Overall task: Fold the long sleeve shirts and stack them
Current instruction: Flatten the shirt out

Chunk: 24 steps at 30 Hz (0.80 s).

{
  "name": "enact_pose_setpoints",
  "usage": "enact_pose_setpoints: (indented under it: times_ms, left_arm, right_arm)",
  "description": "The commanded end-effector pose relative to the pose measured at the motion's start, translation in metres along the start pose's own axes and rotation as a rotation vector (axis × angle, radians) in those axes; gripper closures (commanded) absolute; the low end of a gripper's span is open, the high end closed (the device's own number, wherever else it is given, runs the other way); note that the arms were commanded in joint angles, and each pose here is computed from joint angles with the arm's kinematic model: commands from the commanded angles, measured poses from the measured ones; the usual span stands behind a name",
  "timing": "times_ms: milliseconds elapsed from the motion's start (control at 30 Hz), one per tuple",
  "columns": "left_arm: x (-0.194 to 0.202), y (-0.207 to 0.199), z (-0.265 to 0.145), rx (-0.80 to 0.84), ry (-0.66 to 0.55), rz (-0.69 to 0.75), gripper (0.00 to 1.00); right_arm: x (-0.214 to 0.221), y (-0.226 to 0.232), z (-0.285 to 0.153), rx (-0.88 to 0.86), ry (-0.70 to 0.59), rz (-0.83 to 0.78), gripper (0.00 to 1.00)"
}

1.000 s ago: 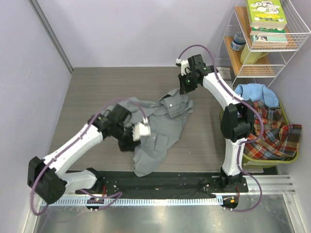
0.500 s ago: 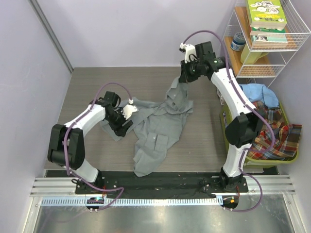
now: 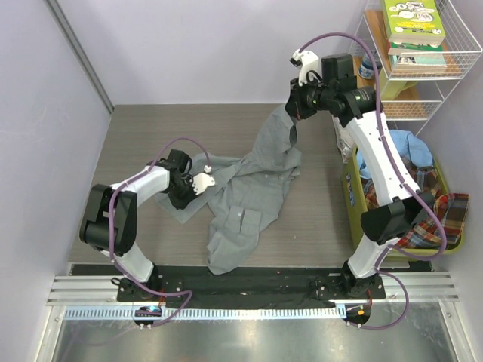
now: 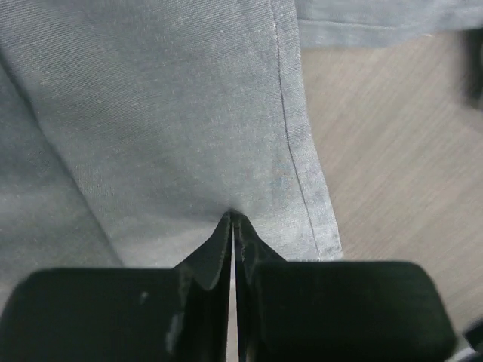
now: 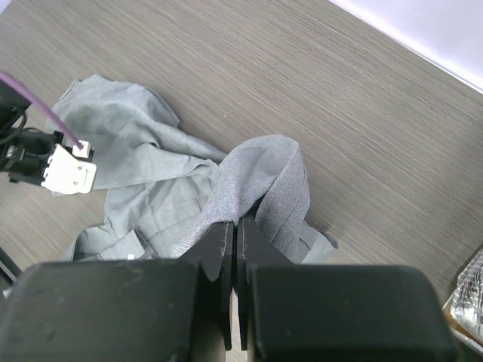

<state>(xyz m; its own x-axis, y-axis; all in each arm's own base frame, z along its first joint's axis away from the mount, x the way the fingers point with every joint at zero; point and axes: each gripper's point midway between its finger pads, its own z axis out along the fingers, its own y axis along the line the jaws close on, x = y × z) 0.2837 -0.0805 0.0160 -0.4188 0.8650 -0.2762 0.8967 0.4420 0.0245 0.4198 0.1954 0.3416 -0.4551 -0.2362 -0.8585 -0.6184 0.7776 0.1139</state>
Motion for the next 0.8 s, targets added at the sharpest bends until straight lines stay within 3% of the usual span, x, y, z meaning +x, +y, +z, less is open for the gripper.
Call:
enact_pose_setpoints:
  times_ms: [0, 100, 233, 300, 533, 767]
  left_arm:
    - [0.007, -0.035, -0.024, 0.175, -0.024, 0.007, 1.0]
    - [-0.001, -0.042, -0.05, 0.175, -0.083, 0.017, 1.0]
    - [-0.015, -0.047, -0.065, 0.128, -0.154, 0.007, 0.53]
    - [-0.012, -0.053, -0.058, 0.085, -0.122, 0.016, 0.39]
    - [-0.01, -0.033, -0.027, -0.086, -0.051, 0.018, 0.27]
    - [-0.013, -0.025, -0.006, -0.143, -0.017, 0.094, 0.27]
  right_arm:
    - [-0.013, 0.02, -0.036, -0.049, -0.065, -0.076, 0.99]
    - [-0.002, 0.022, -0.042, -0.046, -0.048, -0.093, 0.99]
    - [0.009, 0.022, -0.037, -0.051, -0.031, -0.088, 0.99]
    - [0.009, 0.022, -0.035, -0.054, -0.033, -0.079, 0.99]
    - [0.003, 0.023, -0.03, -0.069, -0.037, -0.065, 0.99]
    - [0.007, 0.025, -0.033, -0.078, -0.029, -0.068, 0.99]
